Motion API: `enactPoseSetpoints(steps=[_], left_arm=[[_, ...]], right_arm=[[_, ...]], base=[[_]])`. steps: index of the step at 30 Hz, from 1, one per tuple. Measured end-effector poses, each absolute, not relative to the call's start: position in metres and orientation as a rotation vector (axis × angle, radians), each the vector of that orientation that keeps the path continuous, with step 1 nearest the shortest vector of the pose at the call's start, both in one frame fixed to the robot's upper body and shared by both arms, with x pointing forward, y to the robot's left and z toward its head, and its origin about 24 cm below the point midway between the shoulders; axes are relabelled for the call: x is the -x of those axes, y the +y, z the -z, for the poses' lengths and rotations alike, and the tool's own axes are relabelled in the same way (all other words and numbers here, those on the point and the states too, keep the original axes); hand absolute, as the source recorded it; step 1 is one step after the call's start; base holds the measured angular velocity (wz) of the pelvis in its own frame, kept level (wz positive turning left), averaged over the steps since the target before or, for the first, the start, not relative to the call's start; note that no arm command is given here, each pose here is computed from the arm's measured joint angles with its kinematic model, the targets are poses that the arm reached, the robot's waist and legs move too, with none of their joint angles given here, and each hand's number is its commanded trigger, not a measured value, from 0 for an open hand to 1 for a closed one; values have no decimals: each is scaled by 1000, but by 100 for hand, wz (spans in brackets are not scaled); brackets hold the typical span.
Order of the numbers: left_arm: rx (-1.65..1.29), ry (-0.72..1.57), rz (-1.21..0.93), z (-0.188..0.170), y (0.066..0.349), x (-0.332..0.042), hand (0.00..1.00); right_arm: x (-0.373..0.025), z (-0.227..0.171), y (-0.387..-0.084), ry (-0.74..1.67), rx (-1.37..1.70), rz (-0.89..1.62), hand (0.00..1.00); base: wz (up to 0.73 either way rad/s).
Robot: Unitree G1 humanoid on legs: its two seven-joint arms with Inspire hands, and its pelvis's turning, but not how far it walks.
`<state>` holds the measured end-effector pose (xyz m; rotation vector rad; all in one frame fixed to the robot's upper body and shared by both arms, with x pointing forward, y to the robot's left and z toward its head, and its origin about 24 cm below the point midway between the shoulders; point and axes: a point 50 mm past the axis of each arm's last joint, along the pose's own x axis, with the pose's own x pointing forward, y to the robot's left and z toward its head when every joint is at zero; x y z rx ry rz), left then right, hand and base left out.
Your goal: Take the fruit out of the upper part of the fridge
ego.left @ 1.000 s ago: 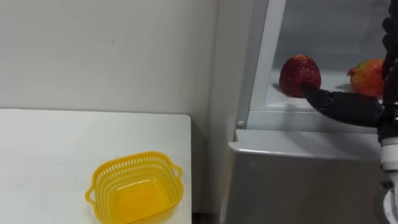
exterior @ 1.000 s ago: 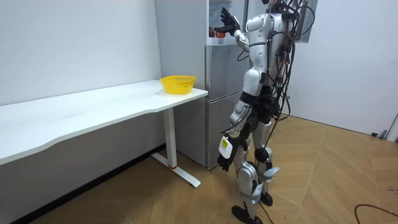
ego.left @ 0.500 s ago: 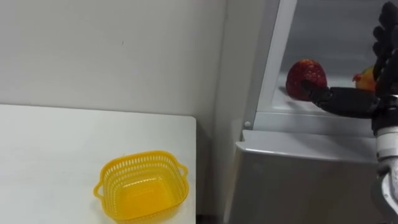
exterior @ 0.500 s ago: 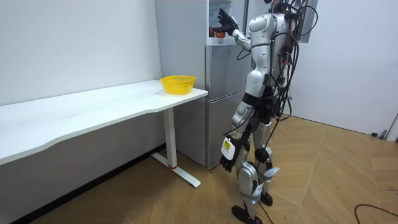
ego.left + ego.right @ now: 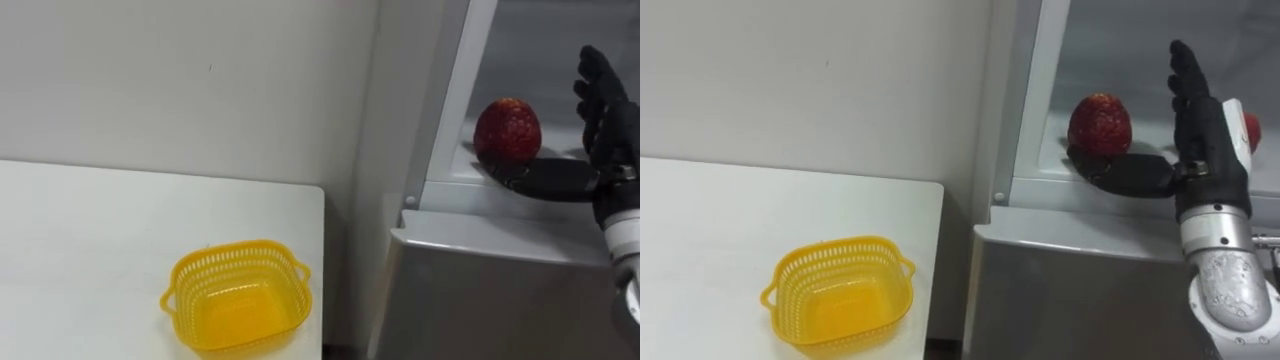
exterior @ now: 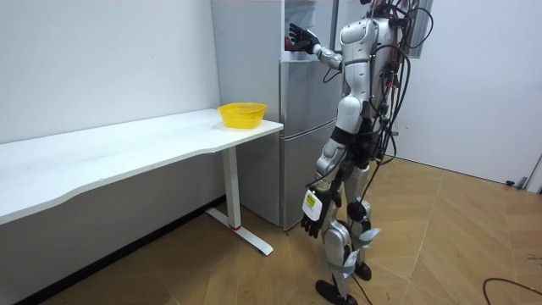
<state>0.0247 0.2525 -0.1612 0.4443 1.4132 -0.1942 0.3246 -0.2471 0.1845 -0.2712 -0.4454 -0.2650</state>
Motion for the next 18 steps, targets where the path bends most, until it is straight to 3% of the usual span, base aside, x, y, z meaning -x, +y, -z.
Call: enactPoseSetpoints(steps=[18], left_arm=[[-455,1448,146,158,260,-22,0]], right_arm=[[-335,-173,-256,-309,312,180,0]], base=[[0]])
